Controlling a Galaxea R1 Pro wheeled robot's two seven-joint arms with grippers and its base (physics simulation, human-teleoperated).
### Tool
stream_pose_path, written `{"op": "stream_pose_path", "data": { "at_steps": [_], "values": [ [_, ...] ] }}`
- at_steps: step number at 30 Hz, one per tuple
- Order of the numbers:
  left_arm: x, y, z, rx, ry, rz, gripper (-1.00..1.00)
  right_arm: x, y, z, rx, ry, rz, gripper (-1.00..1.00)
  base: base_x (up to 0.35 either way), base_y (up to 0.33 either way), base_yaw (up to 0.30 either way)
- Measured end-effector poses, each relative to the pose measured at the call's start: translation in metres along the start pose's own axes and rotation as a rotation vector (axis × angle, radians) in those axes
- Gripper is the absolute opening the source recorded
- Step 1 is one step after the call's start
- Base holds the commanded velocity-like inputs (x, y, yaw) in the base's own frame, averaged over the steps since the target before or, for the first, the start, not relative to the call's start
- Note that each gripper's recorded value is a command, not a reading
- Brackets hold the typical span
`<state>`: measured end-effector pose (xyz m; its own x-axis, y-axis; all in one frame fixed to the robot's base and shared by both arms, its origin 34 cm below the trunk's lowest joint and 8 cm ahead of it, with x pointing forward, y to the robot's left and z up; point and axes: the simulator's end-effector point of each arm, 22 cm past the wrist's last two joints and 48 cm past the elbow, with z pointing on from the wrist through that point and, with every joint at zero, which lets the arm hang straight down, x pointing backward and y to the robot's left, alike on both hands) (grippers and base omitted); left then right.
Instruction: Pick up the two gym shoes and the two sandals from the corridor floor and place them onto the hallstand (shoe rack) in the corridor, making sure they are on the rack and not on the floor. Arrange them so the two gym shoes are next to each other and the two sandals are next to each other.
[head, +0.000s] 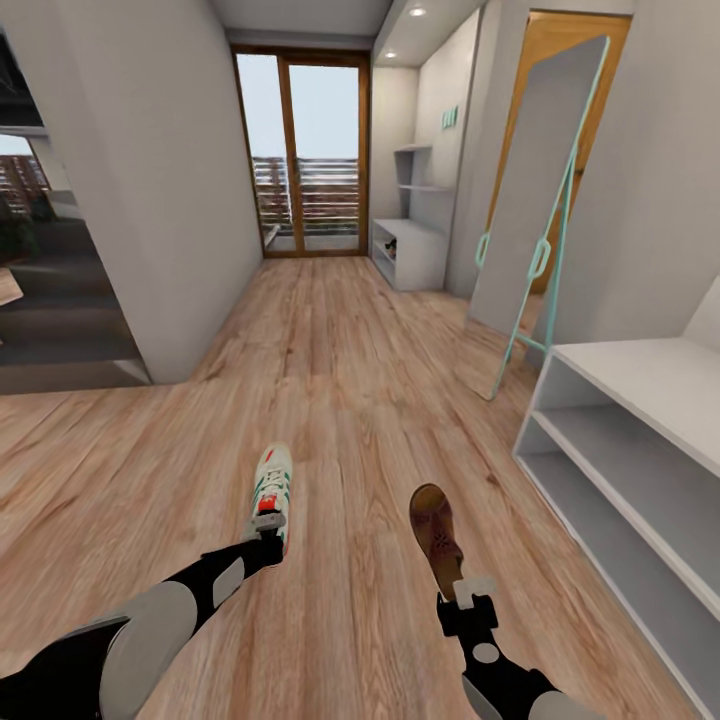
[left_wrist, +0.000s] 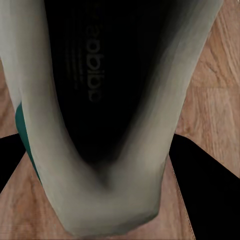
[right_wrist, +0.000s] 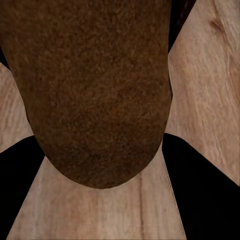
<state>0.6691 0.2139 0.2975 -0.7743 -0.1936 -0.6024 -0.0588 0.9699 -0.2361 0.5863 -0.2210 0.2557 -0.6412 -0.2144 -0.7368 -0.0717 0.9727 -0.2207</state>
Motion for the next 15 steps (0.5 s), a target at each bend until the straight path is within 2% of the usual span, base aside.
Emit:
{"op": "stream_pose_path", "data": {
  "at_steps": [15],
  "values": [
    [-0.0002,0.0008,-0.0001,-0.001,0.000,0.000,-1.00,-0.0001,-0.0002,0.0000,0.001,0.000,-0.001,-1.00,0.350,0.000,0.000]
  ]
}}
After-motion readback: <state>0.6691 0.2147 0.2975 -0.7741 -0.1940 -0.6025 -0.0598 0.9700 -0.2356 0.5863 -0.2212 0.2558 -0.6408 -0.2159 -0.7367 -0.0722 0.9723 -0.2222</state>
